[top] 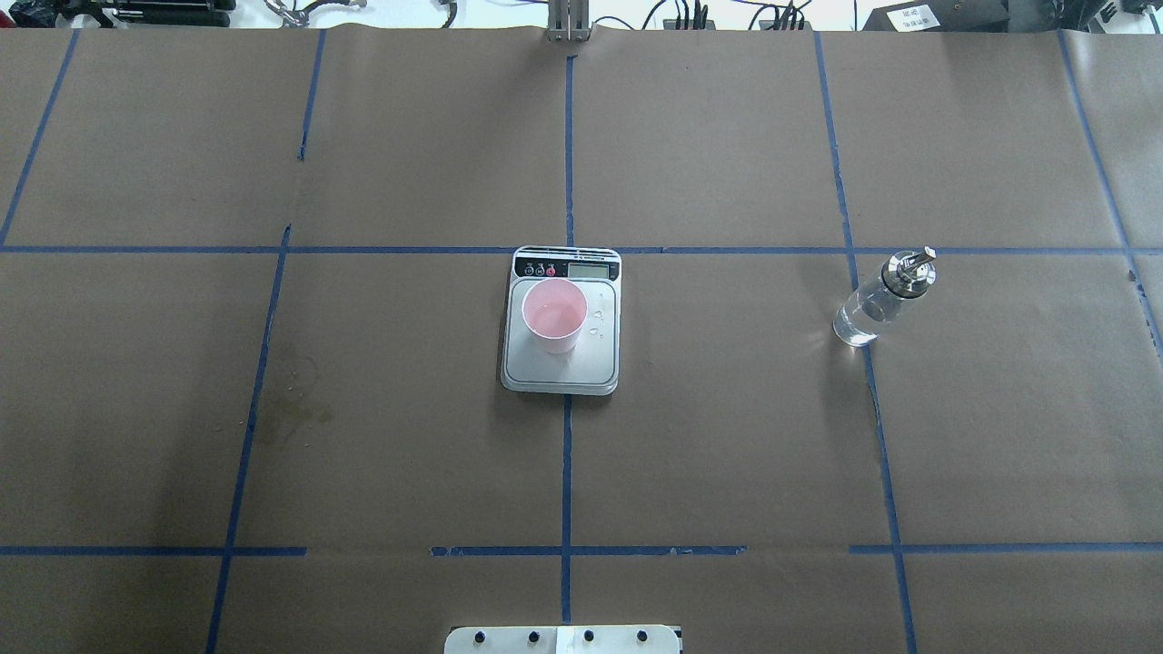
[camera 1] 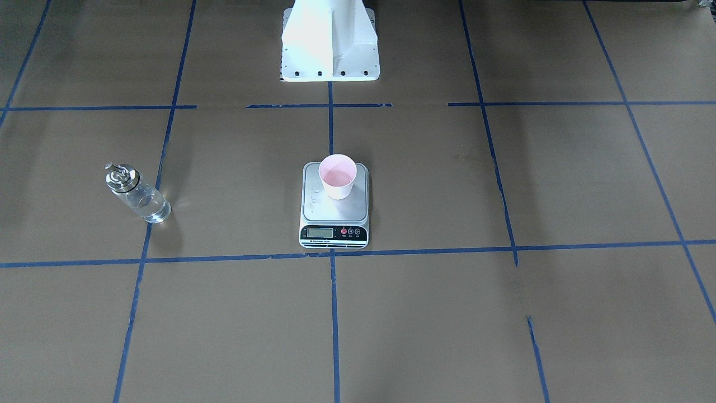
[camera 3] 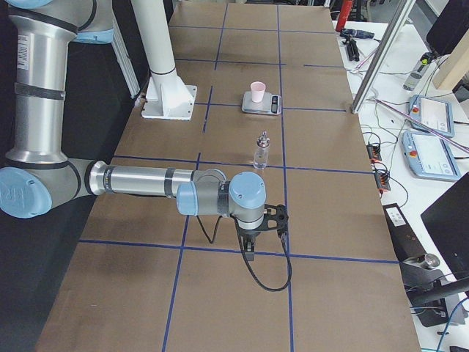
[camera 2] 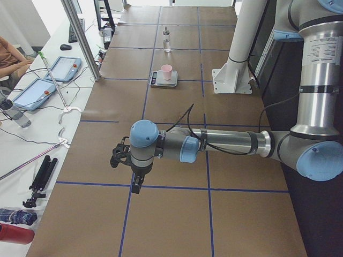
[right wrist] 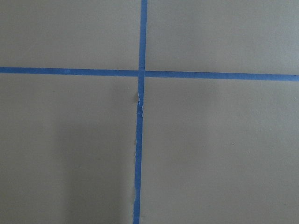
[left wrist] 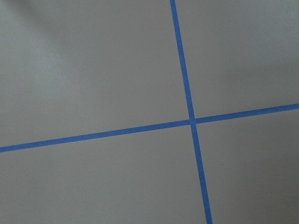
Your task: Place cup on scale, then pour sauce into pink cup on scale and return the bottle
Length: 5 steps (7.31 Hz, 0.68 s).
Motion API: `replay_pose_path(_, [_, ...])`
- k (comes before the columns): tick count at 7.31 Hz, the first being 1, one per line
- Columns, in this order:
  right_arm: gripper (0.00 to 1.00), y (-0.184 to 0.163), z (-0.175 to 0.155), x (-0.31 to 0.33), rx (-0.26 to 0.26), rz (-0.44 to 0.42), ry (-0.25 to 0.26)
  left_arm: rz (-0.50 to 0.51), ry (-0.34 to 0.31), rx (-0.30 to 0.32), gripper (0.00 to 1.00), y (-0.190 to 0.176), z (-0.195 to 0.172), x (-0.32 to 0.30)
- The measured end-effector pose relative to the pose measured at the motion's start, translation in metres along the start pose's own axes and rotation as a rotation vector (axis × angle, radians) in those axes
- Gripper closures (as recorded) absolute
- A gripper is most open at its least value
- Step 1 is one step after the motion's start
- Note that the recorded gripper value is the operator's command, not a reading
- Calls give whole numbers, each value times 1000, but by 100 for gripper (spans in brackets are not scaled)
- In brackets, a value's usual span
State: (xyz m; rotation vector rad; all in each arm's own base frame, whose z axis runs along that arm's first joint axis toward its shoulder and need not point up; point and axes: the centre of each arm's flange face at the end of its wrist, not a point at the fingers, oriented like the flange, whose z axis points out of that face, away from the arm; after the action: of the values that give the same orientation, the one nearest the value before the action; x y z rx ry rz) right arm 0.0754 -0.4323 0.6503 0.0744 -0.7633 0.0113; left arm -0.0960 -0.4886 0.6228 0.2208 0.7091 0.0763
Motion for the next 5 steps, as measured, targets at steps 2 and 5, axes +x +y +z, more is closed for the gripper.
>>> replay_pose_path(2, [0,0,0,0,0,1,0,1,0,2,0,-1,-1,1])
replay_pose_path(5, [0,0,0,0,0,2,0,-53,1,6,0,-1,-1,1])
